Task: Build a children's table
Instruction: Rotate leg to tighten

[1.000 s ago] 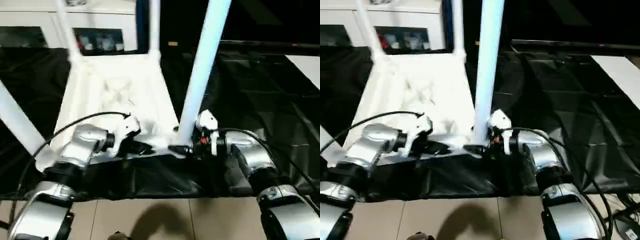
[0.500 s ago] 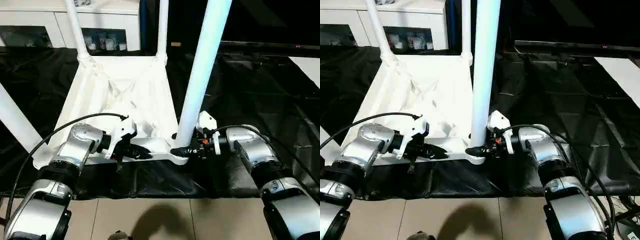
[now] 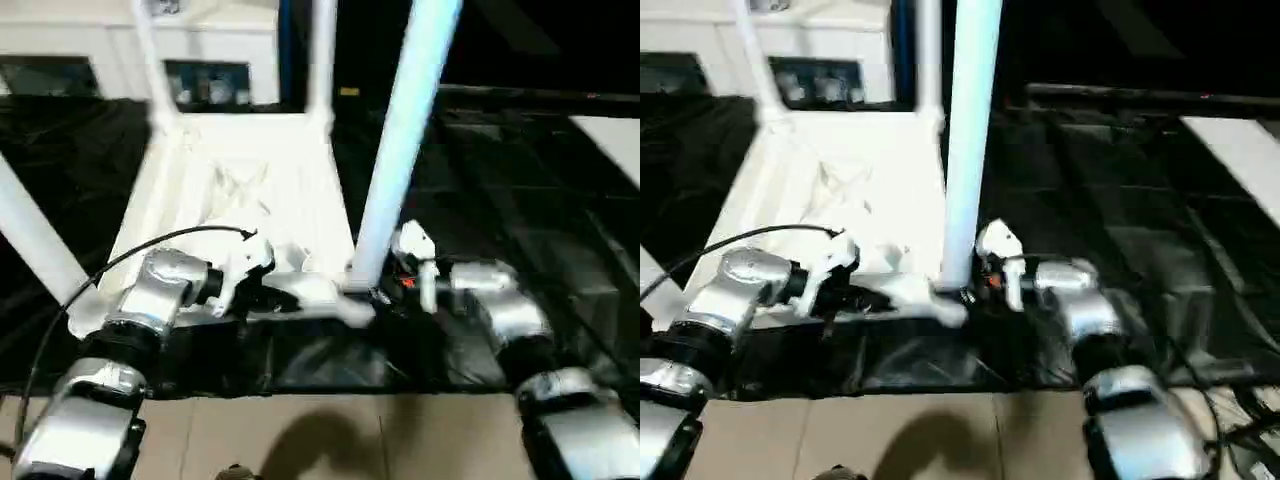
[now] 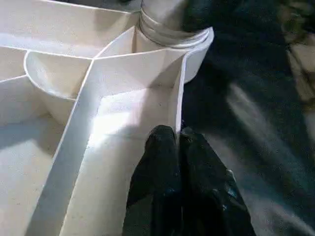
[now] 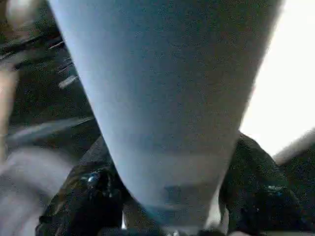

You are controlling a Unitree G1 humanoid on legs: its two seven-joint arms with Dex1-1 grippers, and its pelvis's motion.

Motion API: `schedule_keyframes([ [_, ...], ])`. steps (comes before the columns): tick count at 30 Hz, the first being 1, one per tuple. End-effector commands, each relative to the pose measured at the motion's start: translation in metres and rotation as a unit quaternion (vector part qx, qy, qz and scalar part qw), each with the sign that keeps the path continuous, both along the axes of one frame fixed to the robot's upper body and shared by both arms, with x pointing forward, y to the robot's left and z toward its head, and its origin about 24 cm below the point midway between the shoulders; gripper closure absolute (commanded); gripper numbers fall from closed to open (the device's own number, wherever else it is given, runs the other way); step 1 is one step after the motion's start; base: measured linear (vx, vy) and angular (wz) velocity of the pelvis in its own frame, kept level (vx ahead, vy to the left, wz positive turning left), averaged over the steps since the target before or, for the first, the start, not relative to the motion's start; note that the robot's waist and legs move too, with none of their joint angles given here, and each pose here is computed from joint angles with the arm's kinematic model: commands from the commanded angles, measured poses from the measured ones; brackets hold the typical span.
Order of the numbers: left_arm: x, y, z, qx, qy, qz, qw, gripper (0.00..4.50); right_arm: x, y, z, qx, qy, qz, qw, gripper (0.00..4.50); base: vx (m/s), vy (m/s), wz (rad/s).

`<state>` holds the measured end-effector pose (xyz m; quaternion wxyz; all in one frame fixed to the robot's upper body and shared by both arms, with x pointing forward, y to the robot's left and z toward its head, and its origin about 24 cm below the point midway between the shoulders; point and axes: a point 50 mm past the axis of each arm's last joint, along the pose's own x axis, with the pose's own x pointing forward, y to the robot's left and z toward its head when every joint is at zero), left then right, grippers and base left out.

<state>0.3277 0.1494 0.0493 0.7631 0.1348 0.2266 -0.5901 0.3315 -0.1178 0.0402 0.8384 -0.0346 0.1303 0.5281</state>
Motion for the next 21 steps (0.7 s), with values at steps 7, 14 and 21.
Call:
schedule_keyframes([
  [7,0.015,-0.060,0.003,-0.028,-0.046,0.137,0.989,4.50,-0.005,0.062,-0.027,0.023,0.049,-0.194,0.979,2.47,0.000,0.000,0.00],
  [14,0.012,-0.072,0.003,-0.031,-0.053,0.145,0.988,4.50,-0.003,0.092,-0.017,0.058,0.052,-0.223,0.972,2.49,0.000,0.000,0.00],
  [21,0.007,-0.062,0.003,-0.032,-0.053,0.124,0.990,4.50,-0.003,0.076,-0.012,0.075,0.025,-0.211,0.974,1.61,0.000,0.000,0.00],
])
